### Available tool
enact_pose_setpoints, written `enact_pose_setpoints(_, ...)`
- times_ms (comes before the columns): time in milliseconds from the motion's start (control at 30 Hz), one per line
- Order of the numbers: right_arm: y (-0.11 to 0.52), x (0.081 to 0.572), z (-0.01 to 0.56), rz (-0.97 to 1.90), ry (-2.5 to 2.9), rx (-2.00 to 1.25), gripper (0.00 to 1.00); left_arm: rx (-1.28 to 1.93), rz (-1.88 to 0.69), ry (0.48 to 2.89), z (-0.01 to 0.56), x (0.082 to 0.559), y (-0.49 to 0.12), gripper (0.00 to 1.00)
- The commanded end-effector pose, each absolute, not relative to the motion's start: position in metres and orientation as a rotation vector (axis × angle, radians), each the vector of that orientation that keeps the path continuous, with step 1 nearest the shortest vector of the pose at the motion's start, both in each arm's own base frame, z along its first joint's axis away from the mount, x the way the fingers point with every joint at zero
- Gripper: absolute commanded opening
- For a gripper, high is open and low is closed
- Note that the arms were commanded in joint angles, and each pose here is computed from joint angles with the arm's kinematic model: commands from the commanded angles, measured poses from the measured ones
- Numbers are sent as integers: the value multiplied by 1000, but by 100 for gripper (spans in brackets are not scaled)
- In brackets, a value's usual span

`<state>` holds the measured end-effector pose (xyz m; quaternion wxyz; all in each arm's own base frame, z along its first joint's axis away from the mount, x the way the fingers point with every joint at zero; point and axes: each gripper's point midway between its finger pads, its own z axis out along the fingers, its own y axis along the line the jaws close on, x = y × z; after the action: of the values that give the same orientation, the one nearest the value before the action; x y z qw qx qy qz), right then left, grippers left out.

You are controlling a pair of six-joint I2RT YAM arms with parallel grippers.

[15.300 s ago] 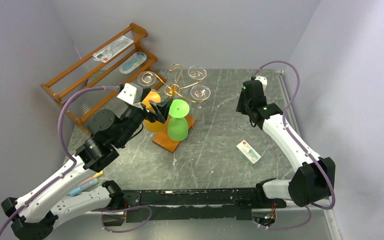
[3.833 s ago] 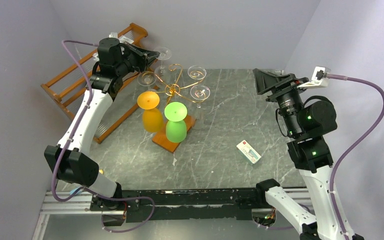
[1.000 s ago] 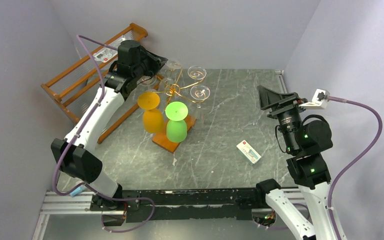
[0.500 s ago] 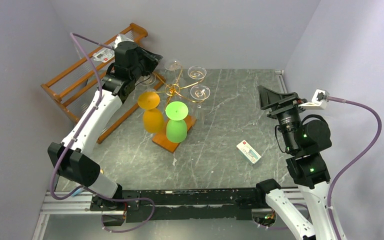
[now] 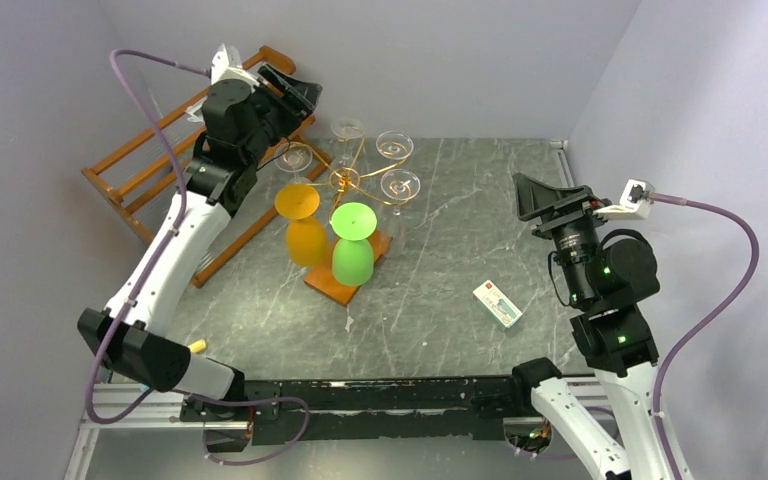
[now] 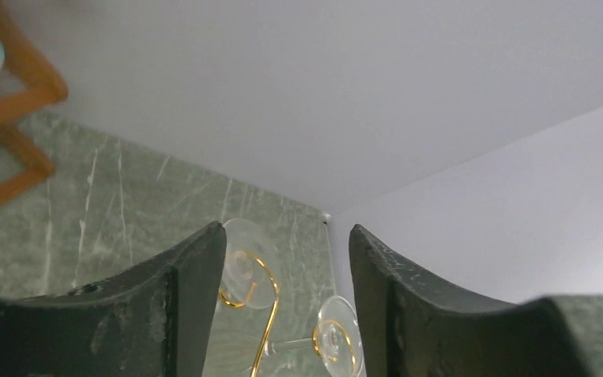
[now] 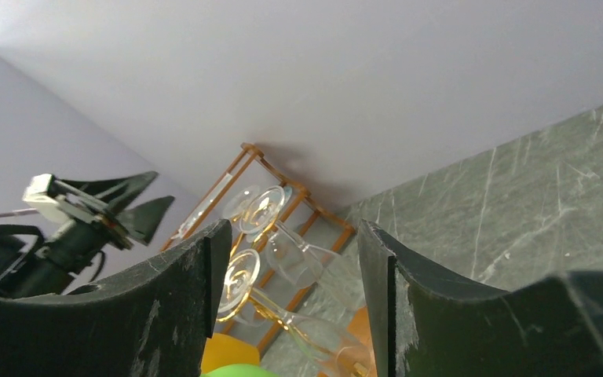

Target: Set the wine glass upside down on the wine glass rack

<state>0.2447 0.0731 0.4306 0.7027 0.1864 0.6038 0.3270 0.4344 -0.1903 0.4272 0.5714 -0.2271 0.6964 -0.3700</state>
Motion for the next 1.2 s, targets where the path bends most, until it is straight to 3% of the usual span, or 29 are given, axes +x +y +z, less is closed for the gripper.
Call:
enact_pose_setpoints(0, 69, 243, 424, 685, 1373, 417, 65, -323, -817, 1479, 485, 410, -179, 67)
enact_pose_setpoints(333, 41, 223, 365, 449, 1610, 458, 75, 62, -488, 1535, 481, 310, -131, 88)
enact_pose_setpoints(400, 36, 216, 357, 393, 1644, 413, 84, 45, -404, 1598, 461, 291, -110, 96)
enact_pose_setpoints(533, 27, 207, 348, 298, 1710, 372, 99, 14, -280, 1687, 425, 249, -75, 96)
enact_pose_setpoints(867, 19, 198, 387, 240, 1673, 303, 100, -121, -226, 1734, 390, 159, -20, 96)
enact_pose_setpoints(1167, 26, 198, 407, 284, 1607, 257, 100, -83, -281, 1692, 392, 132, -19, 96)
